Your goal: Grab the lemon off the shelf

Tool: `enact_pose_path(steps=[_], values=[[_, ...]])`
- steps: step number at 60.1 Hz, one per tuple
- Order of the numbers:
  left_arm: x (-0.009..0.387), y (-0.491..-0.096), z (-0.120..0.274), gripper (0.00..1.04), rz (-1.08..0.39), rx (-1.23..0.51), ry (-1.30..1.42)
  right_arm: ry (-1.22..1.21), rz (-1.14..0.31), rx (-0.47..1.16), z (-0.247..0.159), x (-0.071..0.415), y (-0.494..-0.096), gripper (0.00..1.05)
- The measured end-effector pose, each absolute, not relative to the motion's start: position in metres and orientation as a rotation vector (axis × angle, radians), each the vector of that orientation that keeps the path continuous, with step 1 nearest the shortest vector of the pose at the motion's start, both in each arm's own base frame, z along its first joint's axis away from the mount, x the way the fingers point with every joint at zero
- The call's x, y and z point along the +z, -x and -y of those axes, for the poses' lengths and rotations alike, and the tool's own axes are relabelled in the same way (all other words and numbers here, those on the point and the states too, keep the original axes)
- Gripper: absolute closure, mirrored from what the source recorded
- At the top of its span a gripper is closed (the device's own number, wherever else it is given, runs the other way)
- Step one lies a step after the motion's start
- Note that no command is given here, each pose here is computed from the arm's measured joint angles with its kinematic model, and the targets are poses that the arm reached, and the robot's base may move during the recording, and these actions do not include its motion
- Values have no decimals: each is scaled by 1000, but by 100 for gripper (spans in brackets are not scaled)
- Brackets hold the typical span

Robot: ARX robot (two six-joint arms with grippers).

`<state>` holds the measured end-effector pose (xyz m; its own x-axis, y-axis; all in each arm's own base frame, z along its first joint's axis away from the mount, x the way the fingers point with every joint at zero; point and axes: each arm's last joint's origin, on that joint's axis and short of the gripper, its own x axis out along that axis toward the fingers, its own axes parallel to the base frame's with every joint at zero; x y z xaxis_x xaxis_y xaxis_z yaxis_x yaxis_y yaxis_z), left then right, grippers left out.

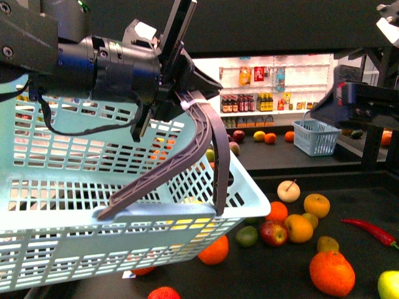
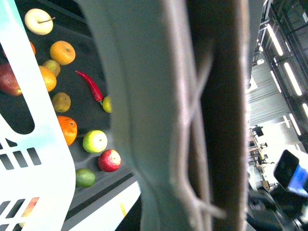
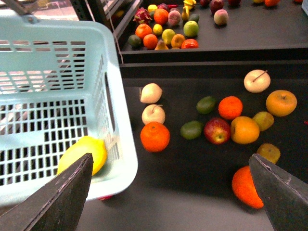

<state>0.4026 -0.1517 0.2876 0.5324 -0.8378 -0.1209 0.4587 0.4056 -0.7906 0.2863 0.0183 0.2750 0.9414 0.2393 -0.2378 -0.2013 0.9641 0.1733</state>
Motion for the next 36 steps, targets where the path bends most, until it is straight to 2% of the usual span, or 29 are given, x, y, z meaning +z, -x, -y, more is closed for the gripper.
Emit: enact_pose_path(steps=[6, 11, 21, 28, 36], values=[[288, -403, 152, 99, -560, -873, 778, -165, -215, 163, -8, 277, -242, 9], [288, -403, 152, 99, -559, -872, 778, -80, -67, 23, -1, 274, -201, 23], [288, -403, 152, 99, -560, -874, 778, -25, -79, 2, 0, 223, -130, 50], [288, -403, 152, 99, -562, -874, 780, -10, -2, 2, 0, 218, -115, 69], [288, -403, 152, 99, -562, -873, 781, -7, -10, 3, 0, 205, -113, 90]])
